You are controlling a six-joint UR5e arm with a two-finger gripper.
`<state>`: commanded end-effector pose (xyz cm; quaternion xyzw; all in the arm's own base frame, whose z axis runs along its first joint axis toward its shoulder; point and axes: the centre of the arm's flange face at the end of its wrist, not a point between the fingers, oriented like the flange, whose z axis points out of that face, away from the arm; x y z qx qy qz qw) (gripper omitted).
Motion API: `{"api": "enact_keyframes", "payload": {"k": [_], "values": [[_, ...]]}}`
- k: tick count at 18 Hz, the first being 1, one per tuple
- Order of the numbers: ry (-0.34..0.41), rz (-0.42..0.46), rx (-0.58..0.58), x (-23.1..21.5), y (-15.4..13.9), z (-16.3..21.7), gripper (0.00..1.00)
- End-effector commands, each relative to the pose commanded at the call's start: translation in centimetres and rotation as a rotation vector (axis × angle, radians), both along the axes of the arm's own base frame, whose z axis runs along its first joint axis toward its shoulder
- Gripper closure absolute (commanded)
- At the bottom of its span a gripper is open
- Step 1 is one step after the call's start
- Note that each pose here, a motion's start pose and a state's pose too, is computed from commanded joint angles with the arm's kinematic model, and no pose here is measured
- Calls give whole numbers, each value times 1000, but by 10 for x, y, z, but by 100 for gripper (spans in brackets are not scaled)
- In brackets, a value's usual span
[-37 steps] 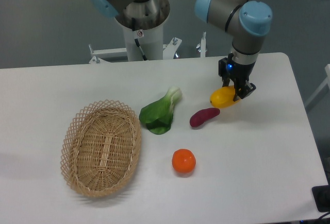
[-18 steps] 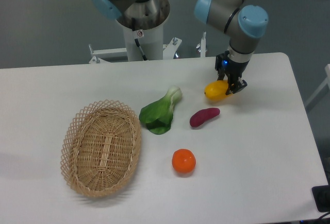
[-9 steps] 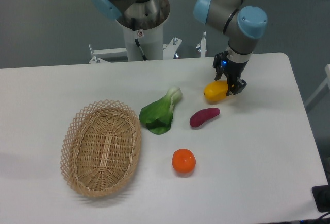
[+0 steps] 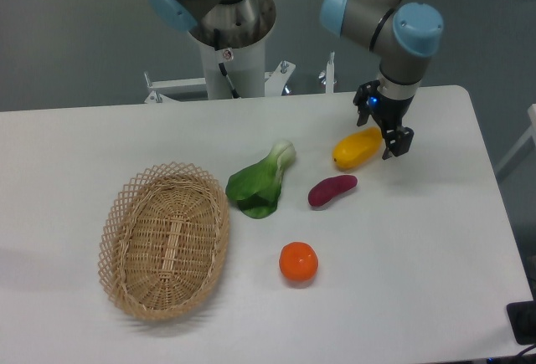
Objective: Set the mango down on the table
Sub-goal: 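Raise the open gripper up and away from the mango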
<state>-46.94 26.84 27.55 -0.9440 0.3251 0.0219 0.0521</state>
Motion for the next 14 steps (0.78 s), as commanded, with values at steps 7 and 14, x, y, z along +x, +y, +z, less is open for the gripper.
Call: {"api": "enact_keyframes", "payload": {"k": [7,14], "values": [[3,113,14,-5,77,102,0],[58,197,64,-2,117,156,0]]}}
